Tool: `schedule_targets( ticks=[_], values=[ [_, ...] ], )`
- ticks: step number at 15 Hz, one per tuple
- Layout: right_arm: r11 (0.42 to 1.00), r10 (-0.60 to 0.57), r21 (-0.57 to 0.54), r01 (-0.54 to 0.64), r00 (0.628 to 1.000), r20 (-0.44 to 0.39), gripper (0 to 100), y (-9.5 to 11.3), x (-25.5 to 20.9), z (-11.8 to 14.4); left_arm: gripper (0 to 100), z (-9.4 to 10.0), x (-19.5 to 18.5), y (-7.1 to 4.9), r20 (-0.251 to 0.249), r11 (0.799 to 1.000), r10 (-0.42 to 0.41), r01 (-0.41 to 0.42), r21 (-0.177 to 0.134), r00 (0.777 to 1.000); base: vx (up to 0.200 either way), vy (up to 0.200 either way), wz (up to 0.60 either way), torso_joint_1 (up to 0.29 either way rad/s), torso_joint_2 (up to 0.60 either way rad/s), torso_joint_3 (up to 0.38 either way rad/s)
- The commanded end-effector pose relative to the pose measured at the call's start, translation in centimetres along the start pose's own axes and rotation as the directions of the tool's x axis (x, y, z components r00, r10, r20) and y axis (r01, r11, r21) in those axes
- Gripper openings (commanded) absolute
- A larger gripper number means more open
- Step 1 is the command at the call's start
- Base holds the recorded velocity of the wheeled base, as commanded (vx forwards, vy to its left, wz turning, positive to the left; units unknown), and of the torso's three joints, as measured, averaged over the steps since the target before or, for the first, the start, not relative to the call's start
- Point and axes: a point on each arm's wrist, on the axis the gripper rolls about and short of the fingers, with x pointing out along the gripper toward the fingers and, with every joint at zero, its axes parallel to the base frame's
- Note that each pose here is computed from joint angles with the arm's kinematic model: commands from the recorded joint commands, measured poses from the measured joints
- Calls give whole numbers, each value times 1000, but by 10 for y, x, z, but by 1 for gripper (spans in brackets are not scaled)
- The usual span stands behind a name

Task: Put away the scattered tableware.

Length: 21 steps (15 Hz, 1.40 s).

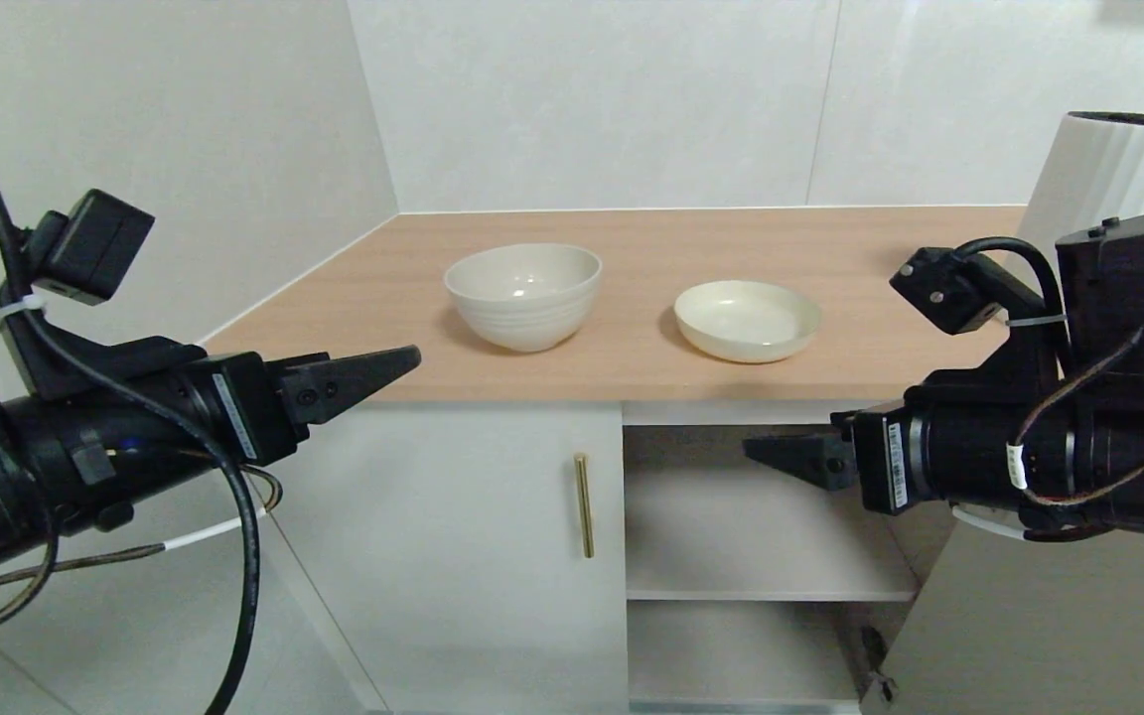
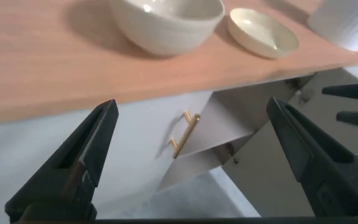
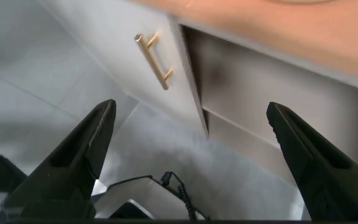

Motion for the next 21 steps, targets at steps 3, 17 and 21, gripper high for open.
schedule_targets(
  ticks=[3,17,21],
  values=[
    [1000,20,-7,-20,1000,9,100,5,-4,1,100,-1,3,1,-8,1000,1,-1,-3,1000,0,0,0,142,-453,-323],
    [973,-228,86,216,961,157,100,-19,66,68,100,39,51,14,-149,992,103,-112,-54,983,0,0,0,110,-305,-199],
    [937,-309,197,289,948,78,100,-38,80,60,100,50,92,40,-244,957,193,-237,-165,950,0,0,0,0,0,0]
  ],
)
